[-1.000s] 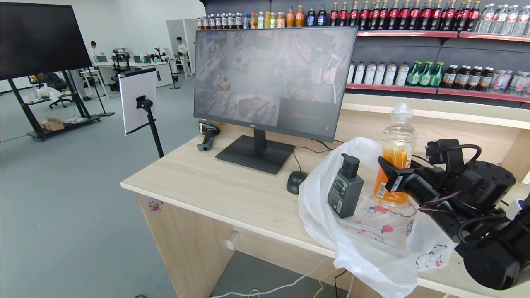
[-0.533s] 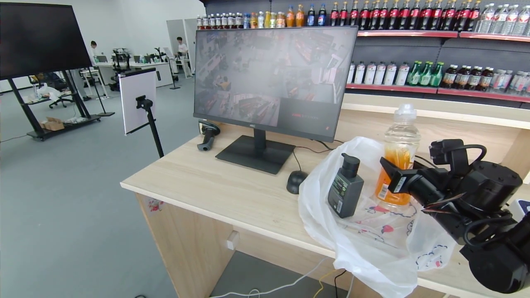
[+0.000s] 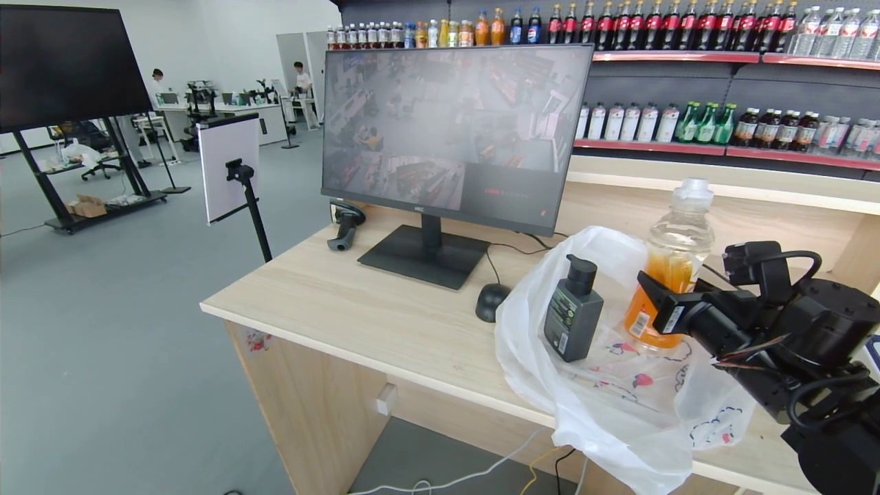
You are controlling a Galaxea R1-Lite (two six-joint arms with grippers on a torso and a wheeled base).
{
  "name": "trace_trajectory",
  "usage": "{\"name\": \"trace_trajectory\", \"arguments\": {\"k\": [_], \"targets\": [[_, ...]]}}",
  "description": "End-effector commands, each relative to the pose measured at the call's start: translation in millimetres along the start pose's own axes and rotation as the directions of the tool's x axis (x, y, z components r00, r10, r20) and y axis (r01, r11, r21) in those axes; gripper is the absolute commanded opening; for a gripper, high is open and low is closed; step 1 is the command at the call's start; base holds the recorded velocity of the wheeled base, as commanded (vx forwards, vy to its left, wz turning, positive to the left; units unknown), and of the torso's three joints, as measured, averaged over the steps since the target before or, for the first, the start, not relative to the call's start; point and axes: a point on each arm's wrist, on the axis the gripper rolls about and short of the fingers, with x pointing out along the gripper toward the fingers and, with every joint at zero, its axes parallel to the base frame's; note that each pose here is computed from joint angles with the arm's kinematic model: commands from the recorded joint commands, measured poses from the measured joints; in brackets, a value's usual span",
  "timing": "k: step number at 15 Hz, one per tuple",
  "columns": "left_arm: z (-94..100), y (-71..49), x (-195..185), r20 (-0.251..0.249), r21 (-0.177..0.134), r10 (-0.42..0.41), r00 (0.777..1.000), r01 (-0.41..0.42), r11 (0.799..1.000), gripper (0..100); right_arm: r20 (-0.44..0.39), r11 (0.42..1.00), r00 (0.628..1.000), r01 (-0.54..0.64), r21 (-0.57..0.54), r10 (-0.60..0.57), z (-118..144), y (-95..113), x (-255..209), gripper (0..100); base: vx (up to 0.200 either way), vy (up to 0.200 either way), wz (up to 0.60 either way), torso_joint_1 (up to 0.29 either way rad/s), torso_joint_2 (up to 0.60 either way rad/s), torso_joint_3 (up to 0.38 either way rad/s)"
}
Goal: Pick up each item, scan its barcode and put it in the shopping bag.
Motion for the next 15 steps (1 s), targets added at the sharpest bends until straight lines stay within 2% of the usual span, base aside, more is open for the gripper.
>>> {"name": "trace_trajectory", "arguments": {"k": [1,8,10,15], "targets": [[0.0,0.0,0.0,0.001,0.000,0.000,1.000,0.000,1.000,100,-0.019,1.000,1.000,-0.002,-0.002,0.002,-3.0,0.1,-3.9,0,0.000,0.000,0.00,0.000,0.00,0.000],[0.0,0.0,0.0,0.001,0.000,0.000,1.000,0.000,1.000,100,-0.039,1.000,0.999,-0.010,-0.005,0.009,-8.1,2.0,-3.4,0,0.000,0.000,0.00,0.000,0.00,0.000],[0.0,0.0,0.0,0.001,0.000,0.000,1.000,0.000,1.000,100,-0.021,1.000,1.000,-0.008,-0.004,0.008,-5.1,1.9,0.4,0,0.000,0.000,0.00,0.000,0.00,0.000],[0.0,0.0,0.0,0.001,0.000,0.000,1.000,0.000,1.000,100,-0.062,1.000,0.998,-0.011,-0.004,0.011,-11.9,2.0,-7.6,0,0.000,0.000,0.00,0.000,0.00,0.000]]}}
